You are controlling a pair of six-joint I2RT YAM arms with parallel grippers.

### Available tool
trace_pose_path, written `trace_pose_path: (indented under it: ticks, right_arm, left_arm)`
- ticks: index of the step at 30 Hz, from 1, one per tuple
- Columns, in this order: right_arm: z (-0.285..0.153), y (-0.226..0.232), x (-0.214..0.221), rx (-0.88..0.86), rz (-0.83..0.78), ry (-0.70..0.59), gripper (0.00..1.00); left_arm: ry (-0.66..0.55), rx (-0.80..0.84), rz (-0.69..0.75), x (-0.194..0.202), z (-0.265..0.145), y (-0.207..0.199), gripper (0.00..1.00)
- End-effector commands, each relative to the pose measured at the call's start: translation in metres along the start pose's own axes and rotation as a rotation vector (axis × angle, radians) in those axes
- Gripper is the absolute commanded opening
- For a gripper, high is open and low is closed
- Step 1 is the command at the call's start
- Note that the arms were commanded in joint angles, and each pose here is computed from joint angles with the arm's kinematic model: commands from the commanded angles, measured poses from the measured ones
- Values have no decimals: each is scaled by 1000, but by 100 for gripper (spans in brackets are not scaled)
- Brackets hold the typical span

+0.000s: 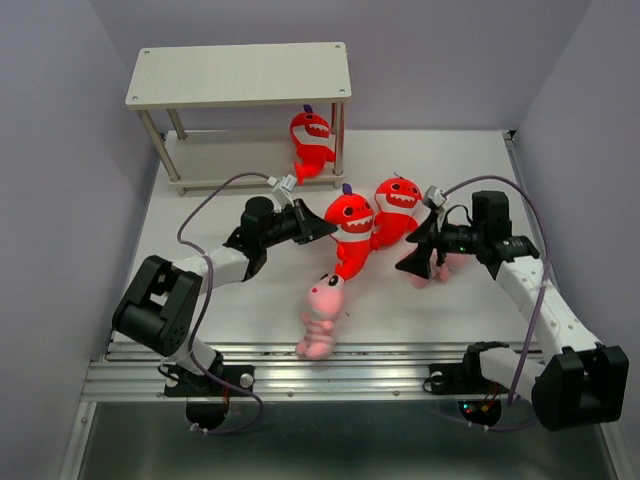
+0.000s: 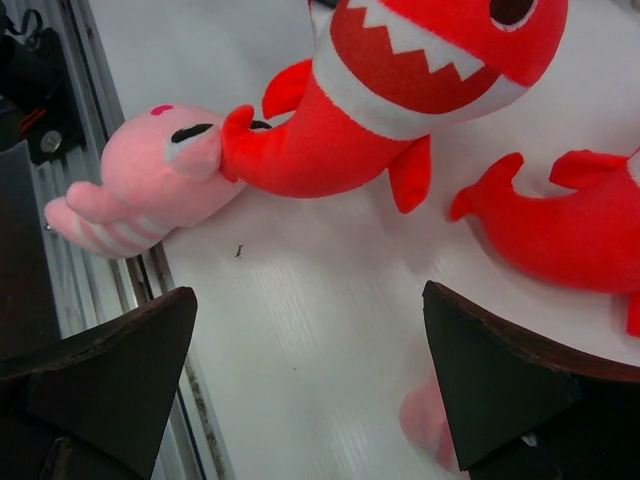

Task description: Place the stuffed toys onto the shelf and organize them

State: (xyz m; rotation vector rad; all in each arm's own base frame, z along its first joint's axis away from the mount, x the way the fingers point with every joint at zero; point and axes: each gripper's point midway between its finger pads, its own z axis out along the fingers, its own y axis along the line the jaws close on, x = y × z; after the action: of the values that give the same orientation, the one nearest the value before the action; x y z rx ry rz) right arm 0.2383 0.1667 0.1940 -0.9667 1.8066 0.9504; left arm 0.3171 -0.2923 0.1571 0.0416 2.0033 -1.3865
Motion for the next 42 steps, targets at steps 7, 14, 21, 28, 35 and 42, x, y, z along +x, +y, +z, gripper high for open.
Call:
trace_pose_path:
  ticks: [7,14,21,28,35,42]
  right_arm:
    - [4,-23,-84,-48,134,-35,100]
    - [11,-27,-101,31,122,-8,100]
    - [31,-16,-78,-33,143,52,98]
    - [34,1,-72,-134,142,56,55]
    - [28,17,-77,-185,138,27,1]
    - [17,5,-88,-18,179,19,1]
  left_arm:
    - [-29,265,149,5,-15,-96,0]
    - [-41,326,133,13,-18,-121,0]
    - [-40,367,136,19,-17,-140,0]
    - [-53,381,142,17,-19,-148,0]
    - [-105,351,147,12,-26,-144,54]
    - [-195,231,293,-4,-53,-141,82]
